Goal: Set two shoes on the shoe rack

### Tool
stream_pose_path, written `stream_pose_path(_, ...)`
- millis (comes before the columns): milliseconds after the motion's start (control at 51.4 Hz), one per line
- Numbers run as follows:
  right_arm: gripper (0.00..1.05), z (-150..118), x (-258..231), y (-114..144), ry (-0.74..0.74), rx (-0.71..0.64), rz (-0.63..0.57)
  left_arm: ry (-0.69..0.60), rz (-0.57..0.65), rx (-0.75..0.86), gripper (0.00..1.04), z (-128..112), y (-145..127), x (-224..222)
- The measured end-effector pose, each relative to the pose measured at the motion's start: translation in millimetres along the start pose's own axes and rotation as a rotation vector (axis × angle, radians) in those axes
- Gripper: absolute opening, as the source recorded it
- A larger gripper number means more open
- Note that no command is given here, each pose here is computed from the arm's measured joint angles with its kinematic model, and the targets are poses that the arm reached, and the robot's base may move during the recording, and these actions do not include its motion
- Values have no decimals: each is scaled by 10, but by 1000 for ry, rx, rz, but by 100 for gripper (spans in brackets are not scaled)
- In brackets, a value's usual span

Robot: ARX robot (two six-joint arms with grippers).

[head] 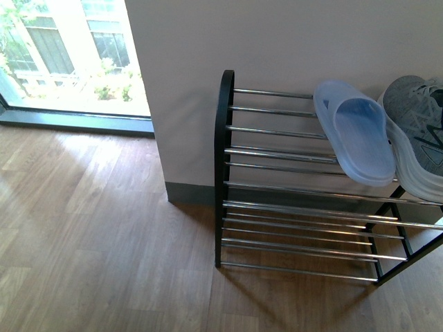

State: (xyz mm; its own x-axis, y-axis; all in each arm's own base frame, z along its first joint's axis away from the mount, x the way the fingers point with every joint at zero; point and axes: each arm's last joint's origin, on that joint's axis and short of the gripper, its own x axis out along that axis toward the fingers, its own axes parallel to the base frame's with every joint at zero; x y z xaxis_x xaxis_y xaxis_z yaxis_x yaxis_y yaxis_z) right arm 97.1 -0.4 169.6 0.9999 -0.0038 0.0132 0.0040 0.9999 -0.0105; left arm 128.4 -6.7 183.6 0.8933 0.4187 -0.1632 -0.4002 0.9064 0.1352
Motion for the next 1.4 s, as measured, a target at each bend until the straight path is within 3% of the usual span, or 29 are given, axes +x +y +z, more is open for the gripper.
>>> stream_pose_path(156,4,2,-2,0,-3,0,0,-1,0,0,2,2,0,0)
stream_pose_path(739,95,2,-2,1,-3,0,3,0,6,0,2,0,2,0)
stream_pose_path(1051,95,0,-3,0,-1,2,-5,4,-15,-8,2,0,-4,1)
stream_pose_path(1128,95,0,-3,1,-1,3,-1,190,-165,-75,2,1,-40,7)
stream_pose_path(1206,95,0,-3,2,-1,3,0,364,-313,-276,2,7,-115,66)
stream_pose_path(1284,95,0,-3,2,-1,3,0,423,-405,-445,2,164,-237,251)
stream_pose_path(1401,95,0,-3,2,-1,3,0,467,-454,-484,2,311,-408,544)
